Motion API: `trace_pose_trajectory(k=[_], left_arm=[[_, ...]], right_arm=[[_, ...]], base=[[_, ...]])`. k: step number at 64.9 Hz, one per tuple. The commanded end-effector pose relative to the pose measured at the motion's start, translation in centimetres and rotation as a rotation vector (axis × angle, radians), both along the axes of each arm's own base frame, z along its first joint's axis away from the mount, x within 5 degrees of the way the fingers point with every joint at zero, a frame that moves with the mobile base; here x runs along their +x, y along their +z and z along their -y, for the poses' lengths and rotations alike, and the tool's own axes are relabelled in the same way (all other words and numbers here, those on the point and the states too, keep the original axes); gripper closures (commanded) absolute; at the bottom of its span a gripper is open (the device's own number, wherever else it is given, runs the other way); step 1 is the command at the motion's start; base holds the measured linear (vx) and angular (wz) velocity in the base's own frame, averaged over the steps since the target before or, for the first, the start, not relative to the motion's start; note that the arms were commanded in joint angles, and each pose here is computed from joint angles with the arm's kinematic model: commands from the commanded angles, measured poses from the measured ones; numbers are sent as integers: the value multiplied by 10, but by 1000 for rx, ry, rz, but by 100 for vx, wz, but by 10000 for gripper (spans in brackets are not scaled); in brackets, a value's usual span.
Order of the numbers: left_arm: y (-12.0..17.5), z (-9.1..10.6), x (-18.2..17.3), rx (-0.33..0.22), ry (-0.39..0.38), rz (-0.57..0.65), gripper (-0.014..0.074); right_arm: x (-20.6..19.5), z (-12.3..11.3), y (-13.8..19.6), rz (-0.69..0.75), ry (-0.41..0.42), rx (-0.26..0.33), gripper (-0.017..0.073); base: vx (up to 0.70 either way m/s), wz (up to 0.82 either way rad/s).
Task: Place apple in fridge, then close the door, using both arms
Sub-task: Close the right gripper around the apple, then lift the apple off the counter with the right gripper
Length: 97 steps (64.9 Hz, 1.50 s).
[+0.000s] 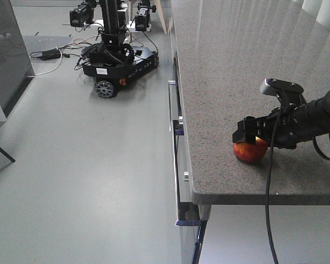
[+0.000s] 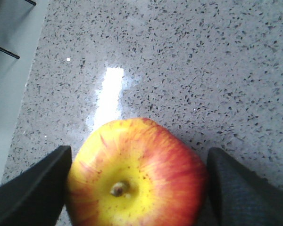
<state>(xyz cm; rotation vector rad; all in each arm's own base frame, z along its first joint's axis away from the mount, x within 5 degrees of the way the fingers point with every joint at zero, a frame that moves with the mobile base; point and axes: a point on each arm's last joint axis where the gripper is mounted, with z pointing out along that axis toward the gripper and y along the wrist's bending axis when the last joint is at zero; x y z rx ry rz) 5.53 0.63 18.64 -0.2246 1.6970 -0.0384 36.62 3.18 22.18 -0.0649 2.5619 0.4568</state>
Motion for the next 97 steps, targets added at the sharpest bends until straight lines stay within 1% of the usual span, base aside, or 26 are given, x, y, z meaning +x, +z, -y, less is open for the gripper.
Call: trace_pose_trajectory(k=[1, 8, 15, 18, 25, 34, 46, 97], left_arm=[[-3, 1, 1, 4, -8, 59, 599], [-3, 1, 1, 4, -8, 59, 599], [-3, 1, 1, 4, -8, 59, 599], [-3, 1, 1, 4, -8, 59, 599], [-3, 1, 1, 4, -8, 59, 599], [-3, 1, 1, 4, -8, 59, 599], [-3, 1, 1, 4, -8, 59, 599], [-3, 1, 1, 4, -8, 59, 599]], right_arm=[[0, 0, 29, 95, -15, 17, 382], [-6, 0, 50, 157, -15, 15, 470], [-14, 0, 89, 260, 1, 17, 527], [-22, -1, 115, 321, 15, 22, 545], [-41, -3, 159, 437, 32, 27, 565], [-64, -2, 193, 556, 22, 29, 566], [-78, -2, 208, 610, 19, 27, 566], [-78, -2, 208, 610, 19, 27, 566]], base=[[0, 0], [0, 0], [0, 0], [0, 0], [0, 0], [0, 0], [0, 0], [0, 0]])
